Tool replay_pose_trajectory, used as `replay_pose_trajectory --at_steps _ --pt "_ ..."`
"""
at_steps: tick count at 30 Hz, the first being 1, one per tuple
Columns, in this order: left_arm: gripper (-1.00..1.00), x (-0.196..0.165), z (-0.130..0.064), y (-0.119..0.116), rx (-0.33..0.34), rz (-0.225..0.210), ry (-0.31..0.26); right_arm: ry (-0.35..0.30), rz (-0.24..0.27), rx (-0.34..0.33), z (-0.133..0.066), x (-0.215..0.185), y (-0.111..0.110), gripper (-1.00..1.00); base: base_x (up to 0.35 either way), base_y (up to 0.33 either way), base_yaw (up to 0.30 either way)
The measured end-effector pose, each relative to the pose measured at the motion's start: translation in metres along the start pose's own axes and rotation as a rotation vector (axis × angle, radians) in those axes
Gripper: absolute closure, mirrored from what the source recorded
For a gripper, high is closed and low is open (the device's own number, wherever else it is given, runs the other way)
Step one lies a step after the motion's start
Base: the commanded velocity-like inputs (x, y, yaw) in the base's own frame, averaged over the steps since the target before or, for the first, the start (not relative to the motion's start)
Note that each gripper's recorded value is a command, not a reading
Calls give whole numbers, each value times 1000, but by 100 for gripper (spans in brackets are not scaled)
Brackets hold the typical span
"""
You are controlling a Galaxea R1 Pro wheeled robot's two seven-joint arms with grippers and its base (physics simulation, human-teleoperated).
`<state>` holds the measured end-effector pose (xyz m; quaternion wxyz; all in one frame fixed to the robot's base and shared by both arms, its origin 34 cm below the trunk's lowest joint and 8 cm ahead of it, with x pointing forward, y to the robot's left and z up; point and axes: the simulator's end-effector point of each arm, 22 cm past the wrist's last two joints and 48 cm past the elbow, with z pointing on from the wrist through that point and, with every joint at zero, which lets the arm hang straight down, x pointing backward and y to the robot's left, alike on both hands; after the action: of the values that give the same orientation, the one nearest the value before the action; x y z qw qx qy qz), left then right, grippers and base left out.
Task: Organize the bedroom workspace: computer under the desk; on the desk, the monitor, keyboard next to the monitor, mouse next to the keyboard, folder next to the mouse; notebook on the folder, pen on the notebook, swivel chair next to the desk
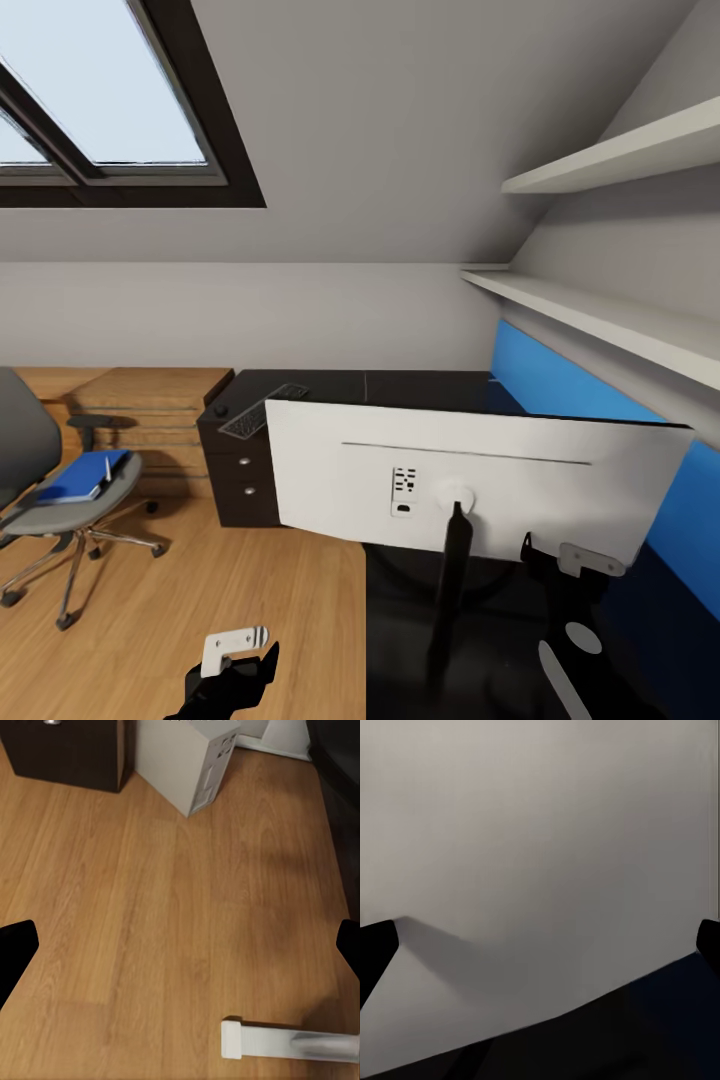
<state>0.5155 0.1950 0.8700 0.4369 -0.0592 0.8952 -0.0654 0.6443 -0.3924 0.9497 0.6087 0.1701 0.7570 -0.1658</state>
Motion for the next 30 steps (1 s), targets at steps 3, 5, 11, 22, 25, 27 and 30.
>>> replay_pose_trajectory --at_steps 3,5,11,22,25,27,30 --pt "-100 0 0 0 0 1 1 0 -1 -1 0 0 1 -100 101 0 0" --pt "-100 1 0 0 -1 0 2 1 -1 -1 0 0 0 -100 33 0 0" --pt "-100 1 0 1 -2 -1 2 0 -2 -1 0 0 0 -100 32 0 0" --pt "-100 1 1 2 -2 -2 4 5 -5 -3 0 2 1 -100 28 0 0" --pt "-100 2 2 4 -6 -2 7 6 -4 -4 1 3 1 -100 -297 0 0" --pt "-100 8 4 11 -20 -1 20 7 -5 -7 1 3 2 -100 -331 0 0" --pt "-100 11 6 18 -34 -3 27 4 -3 -6 1 2 2 -100 -334 0 0"
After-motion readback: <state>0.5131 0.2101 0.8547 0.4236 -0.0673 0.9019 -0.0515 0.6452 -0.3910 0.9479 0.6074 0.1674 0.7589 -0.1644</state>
